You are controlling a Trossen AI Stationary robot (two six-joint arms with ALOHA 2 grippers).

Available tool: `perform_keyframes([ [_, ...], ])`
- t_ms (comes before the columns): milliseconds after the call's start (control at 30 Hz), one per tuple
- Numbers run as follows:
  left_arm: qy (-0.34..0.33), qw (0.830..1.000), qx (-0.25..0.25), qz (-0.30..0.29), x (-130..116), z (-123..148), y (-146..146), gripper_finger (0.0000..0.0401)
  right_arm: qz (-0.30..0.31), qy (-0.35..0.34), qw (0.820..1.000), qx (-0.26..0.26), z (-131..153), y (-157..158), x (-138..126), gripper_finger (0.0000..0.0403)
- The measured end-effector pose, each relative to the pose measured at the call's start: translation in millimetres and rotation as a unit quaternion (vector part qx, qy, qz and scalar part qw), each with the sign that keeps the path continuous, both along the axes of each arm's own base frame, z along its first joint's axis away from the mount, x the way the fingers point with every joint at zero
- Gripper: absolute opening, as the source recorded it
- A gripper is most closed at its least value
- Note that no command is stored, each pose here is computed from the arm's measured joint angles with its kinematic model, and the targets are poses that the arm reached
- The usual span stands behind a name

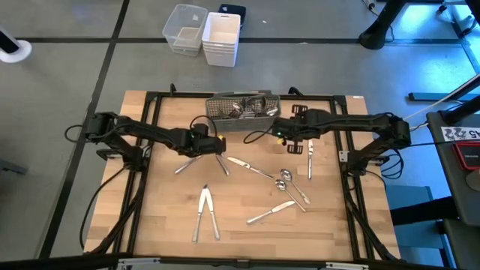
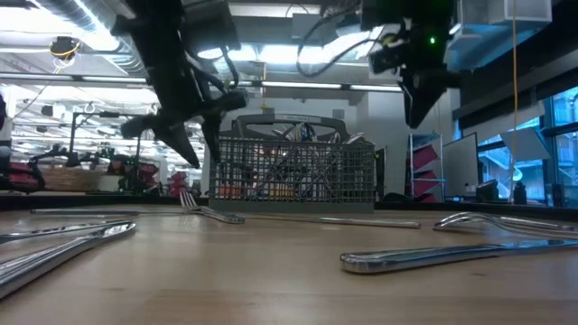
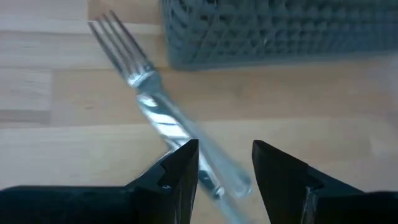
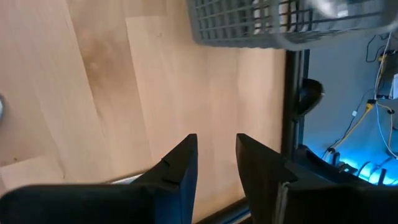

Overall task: Sort silverware
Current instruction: Put the silver fork into the gray silverware organizer

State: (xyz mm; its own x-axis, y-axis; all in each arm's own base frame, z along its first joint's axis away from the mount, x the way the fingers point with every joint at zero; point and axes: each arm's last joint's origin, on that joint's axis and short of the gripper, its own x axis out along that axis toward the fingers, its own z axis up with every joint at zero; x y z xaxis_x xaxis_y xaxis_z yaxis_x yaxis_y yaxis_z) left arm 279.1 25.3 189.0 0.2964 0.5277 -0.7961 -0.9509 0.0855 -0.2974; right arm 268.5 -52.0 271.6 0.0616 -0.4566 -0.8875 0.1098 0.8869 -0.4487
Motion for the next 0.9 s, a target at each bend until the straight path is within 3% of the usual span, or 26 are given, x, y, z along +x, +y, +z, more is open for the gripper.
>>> perform_keyframes([
  [200, -0.013, 0.999, -0.019, 0.039, 4, -14, 16, 0.0143, 0.001, 0.004, 1.0, 0.004, -19, 1, -2, 0.0111],
  [567, -0.002, 0.996, -0.069, 0.05, 19, -50, 31, 0.0143, 0.001, -0.002, 1.0, 0.003, -30, 1, -2, 0.0111],
  [900, -0.003, 0.996, -0.075, 0.056, 19, -52, 29, 0.0143, 0.013, -0.018, 1.0, -0.001, -29, 0, 3, 0.0111],
])
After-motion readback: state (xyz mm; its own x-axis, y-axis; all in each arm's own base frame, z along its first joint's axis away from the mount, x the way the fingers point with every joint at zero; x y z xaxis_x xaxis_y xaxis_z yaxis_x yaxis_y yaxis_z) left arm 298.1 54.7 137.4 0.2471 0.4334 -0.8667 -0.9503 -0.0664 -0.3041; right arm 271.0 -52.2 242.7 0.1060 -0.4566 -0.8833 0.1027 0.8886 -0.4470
